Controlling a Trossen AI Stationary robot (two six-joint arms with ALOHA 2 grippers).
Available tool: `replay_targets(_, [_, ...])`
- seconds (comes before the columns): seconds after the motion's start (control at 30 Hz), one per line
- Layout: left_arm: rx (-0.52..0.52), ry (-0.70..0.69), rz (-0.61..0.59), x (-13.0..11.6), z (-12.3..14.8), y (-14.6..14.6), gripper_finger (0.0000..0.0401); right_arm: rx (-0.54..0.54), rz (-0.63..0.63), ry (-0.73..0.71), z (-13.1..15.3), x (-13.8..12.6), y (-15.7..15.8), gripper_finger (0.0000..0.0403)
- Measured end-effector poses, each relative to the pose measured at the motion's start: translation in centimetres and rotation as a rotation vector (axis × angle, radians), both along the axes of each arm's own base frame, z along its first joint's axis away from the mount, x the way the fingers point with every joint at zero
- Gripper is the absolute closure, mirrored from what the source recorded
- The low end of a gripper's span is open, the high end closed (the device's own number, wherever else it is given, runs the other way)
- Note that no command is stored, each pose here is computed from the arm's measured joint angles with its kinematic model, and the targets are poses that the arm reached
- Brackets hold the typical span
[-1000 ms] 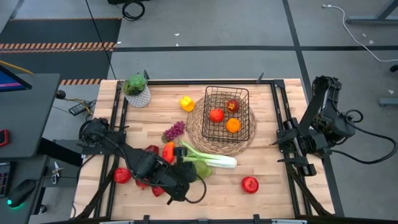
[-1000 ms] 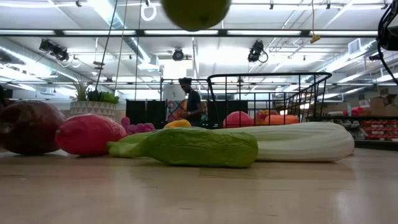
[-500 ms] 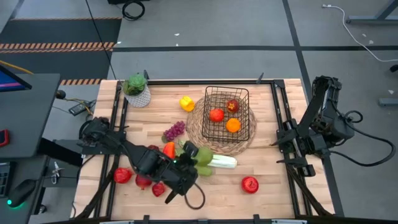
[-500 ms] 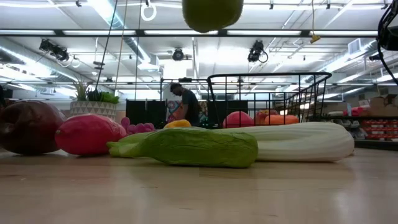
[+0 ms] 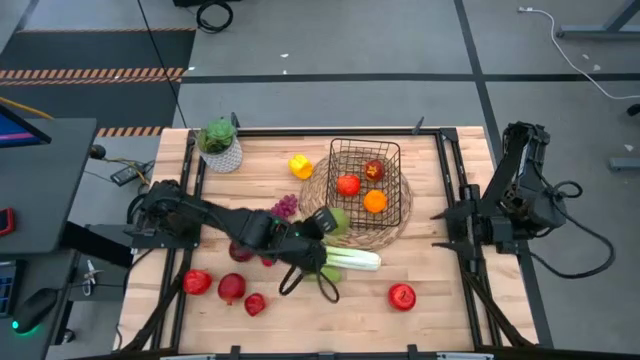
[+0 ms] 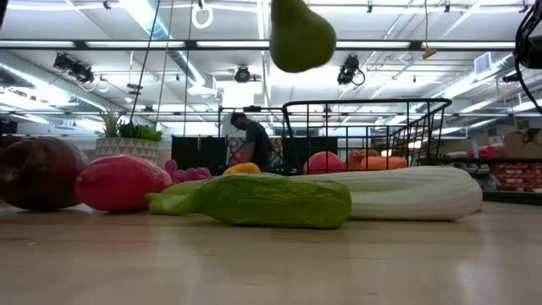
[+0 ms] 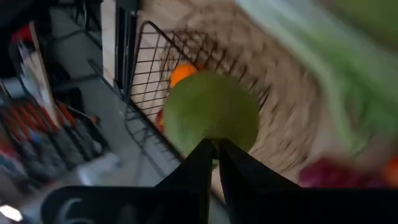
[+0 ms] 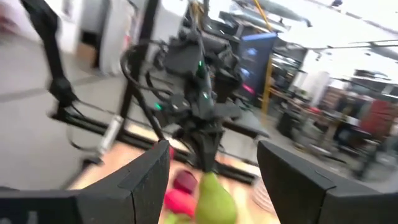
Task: Build produce basket
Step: Put the pear into the wire basket
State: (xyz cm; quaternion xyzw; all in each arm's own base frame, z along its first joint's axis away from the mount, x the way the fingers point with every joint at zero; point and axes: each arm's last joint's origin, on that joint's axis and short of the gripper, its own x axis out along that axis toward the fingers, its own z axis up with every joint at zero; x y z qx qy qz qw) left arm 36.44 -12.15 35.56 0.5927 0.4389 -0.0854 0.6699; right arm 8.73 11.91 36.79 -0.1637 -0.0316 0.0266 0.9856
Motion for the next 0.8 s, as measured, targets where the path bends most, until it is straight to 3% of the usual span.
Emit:
replay_targets(0.17, [0.18, 0.089, -0.153, 1.1, 0.3, 2.4, 0.0368, -0.089, -0.067, 0.061, -1.1, 0.0, -0.2, 0.0156])
replay_targets(0.3, [0.246, 0.074, -0.191, 2.1, 0.7, 4.0, 0.0373, -0.097, -0.09, 0.106, -1.9, 0.2, -0.4, 0.0156])
replay_targets(0.6, [0.242, -0.089, -0.093, 4.0, 1.9, 7.6, 0.0367, -0.015, -0.206, 0.185, -3.2, 1.2, -1.7, 0.0156])
replay_targets(0.8, [0.227, -0.118, -0.067, 4.3, 2.1, 9.0, 0.0367, 0.044, -0.256, 0.214, -3.7, 1.6, -2.3, 0.0156])
